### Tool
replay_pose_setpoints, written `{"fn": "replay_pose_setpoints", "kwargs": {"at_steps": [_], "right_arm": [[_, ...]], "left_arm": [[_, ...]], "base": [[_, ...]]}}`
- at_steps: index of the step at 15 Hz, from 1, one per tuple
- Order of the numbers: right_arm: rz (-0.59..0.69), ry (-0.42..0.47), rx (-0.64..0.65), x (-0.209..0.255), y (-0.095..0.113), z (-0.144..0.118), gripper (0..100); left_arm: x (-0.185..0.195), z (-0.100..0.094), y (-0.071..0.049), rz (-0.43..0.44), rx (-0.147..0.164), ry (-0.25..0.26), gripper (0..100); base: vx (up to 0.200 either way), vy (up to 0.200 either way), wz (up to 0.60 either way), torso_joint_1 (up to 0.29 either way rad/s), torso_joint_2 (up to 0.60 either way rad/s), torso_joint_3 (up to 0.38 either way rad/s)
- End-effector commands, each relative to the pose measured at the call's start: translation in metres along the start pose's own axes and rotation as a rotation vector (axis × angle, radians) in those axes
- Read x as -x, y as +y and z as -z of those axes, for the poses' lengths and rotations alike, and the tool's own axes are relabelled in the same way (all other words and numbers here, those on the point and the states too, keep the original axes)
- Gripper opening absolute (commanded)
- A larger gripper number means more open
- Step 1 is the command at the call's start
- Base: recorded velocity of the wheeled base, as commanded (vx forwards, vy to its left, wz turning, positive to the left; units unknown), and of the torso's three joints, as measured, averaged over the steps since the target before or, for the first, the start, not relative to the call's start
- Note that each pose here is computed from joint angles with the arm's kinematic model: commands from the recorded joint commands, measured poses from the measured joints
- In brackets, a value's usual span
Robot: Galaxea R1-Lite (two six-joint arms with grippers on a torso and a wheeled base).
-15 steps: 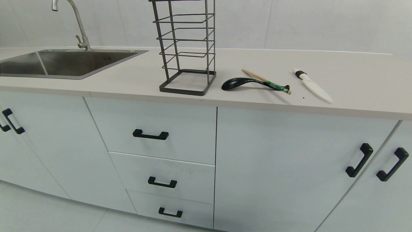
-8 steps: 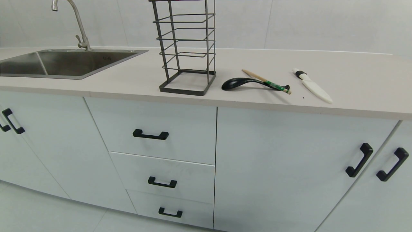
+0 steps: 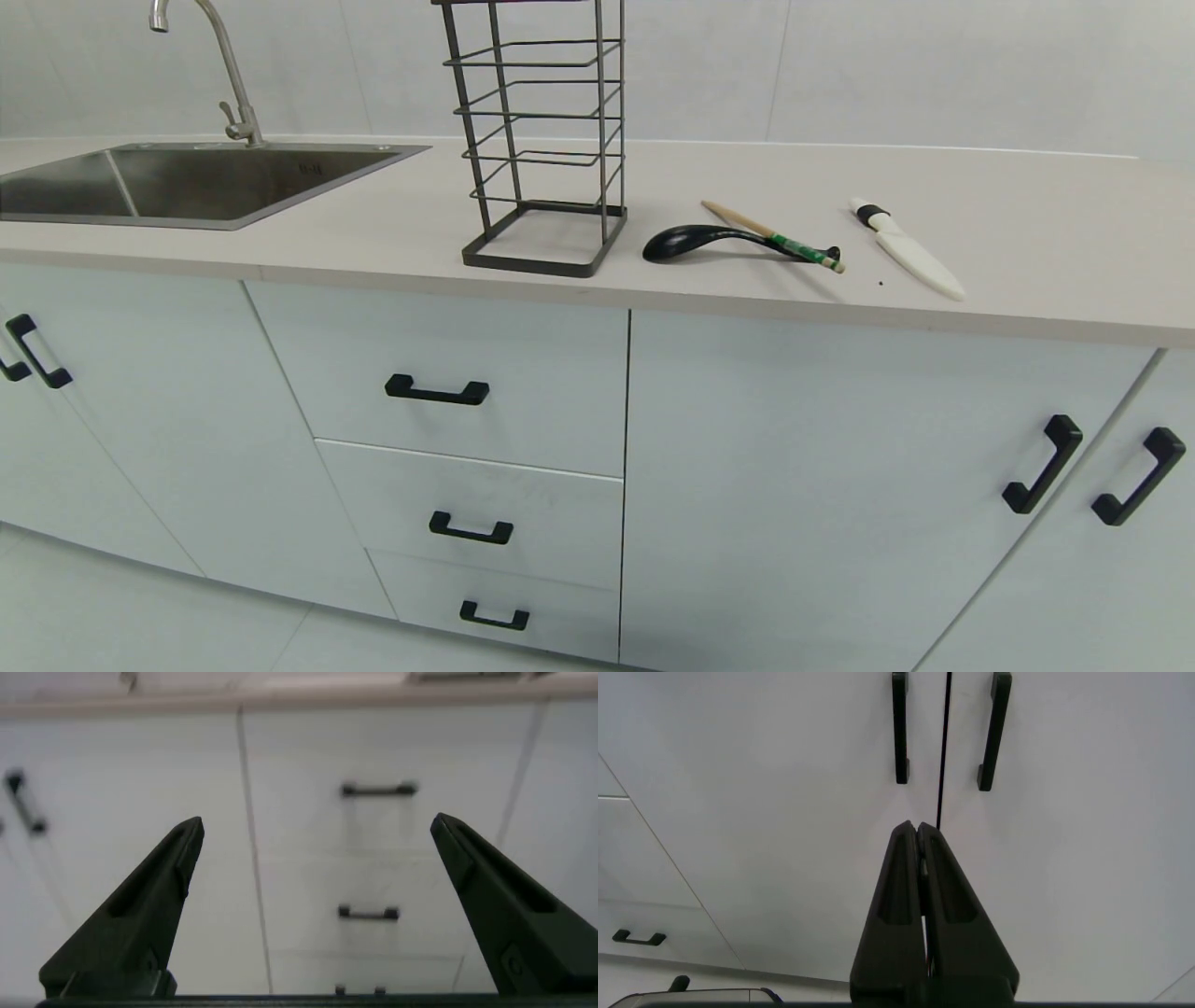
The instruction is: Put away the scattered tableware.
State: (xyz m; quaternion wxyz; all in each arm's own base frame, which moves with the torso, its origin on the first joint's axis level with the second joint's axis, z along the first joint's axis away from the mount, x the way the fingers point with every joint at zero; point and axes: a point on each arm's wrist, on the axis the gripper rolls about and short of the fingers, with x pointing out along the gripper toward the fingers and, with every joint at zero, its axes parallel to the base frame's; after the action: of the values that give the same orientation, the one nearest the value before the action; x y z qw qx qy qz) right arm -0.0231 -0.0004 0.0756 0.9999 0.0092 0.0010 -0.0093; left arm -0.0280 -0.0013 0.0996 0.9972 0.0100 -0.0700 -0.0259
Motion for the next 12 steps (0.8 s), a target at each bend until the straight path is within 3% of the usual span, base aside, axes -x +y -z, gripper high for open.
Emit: {"fn": "replay_pose_setpoints", "kwargs": {"at_steps": [1, 3, 4, 6, 7, 9, 11, 12], "right_arm": [[0.0, 0.001, 0.0, 0.0, 0.0, 0.0, 0], [0.0, 0.001, 0.0, 0.0, 0.0, 0.0, 0], [0.0, 0.001, 0.0, 0.0, 0.0, 0.0, 0], [0.0, 0.001, 0.0, 0.0, 0.0, 0.0, 0], [0.0, 0.001, 0.0, 0.0, 0.0, 0.0, 0], [0.0, 0.001, 0.0, 0.0, 0.0, 0.0, 0], [0.0, 0.001, 0.0, 0.0, 0.0, 0.0, 0], [0.0, 0.001, 0.0, 0.0, 0.0, 0.0, 0]], "left_arm": [[0.008, -0.063, -0.003, 0.099, -0.032, -0.182, 100], [0.004, -0.061, -0.003, 0.126, -0.026, -0.137, 100], [-0.006, -0.059, -0.003, 0.146, -0.051, -0.064, 100], [-0.018, -0.062, -0.003, 0.202, -0.147, -0.012, 100], [-0.029, -0.066, -0.003, 0.258, -0.232, 0.03, 100], [-0.049, -0.069, -0.003, 0.317, -0.325, 0.102, 100], [-0.071, -0.066, -0.002, 0.385, -0.437, 0.186, 100], [-0.085, -0.06, -0.003, 0.463, -0.497, 0.237, 100]], "base": [[0.0, 0.0, 0.0, 0.0, 0.0, 0.0], [0.0, 0.0, 0.0, 0.0, 0.0, 0.0], [0.0, 0.0, 0.0, 0.0, 0.0, 0.0], [0.0, 0.0, 0.0, 0.0, 0.0, 0.0], [0.0, 0.0, 0.0, 0.0, 0.0, 0.0], [0.0, 0.0, 0.0, 0.0, 0.0, 0.0], [0.0, 0.0, 0.0, 0.0, 0.0, 0.0], [0.0, 0.0, 0.0, 0.0, 0.0, 0.0]]}}
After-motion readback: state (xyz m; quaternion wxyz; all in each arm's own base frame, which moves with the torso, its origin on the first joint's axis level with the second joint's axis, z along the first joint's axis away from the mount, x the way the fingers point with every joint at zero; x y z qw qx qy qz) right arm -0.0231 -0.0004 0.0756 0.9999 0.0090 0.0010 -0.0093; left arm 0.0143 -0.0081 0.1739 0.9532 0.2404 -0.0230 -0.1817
